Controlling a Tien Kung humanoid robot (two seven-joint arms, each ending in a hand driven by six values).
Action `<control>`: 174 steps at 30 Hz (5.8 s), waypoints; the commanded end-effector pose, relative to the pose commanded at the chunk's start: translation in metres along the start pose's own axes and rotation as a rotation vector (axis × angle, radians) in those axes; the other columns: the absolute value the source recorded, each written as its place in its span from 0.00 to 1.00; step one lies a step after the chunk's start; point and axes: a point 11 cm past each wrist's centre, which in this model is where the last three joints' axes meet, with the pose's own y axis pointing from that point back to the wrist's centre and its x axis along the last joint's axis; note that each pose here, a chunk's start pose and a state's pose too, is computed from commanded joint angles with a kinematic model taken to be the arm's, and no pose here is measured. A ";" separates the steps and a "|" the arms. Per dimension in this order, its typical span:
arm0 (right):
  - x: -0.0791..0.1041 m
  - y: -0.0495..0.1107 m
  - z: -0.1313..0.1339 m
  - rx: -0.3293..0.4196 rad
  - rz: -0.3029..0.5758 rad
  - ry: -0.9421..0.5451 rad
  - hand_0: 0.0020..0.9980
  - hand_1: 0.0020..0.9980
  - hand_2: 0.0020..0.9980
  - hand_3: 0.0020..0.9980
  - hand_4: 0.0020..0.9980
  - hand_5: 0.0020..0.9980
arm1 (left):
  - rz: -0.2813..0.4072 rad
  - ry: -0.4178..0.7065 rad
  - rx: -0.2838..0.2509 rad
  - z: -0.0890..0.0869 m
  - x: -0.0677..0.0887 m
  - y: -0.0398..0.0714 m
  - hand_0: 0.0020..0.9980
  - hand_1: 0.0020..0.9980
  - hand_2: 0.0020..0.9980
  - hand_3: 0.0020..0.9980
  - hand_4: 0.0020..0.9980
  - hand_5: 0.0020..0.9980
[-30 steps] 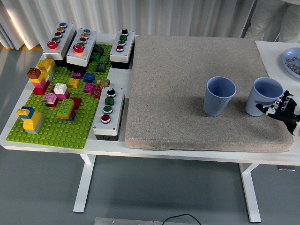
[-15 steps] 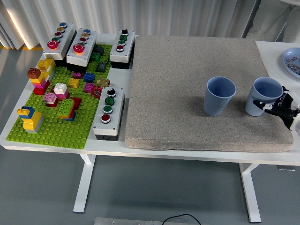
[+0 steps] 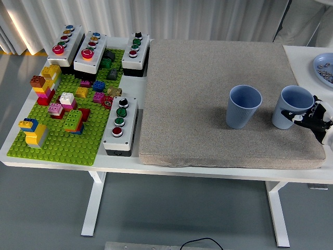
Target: Pick cup pour cup place
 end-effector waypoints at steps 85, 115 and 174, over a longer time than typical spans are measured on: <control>-0.026 -0.007 -0.031 0.116 0.025 0.252 0.80 0.66 0.53 0.60 0.70 0.07 | 0.009 -0.003 -0.001 0.000 0.005 0.000 0.72 0.78 0.83 0.68 0.50 0.96; -0.056 -0.012 -0.082 0.305 0.075 0.666 0.81 0.66 0.53 0.60 0.70 0.08 | 0.012 -0.001 -0.004 0.002 0.006 0.000 0.72 0.77 0.82 0.68 0.50 0.96; -0.074 -0.005 -0.090 0.504 0.182 1.068 0.83 0.67 0.53 0.60 0.68 0.07 | 0.012 -0.001 -0.002 0.001 0.007 0.000 0.72 0.78 0.82 0.68 0.51 0.96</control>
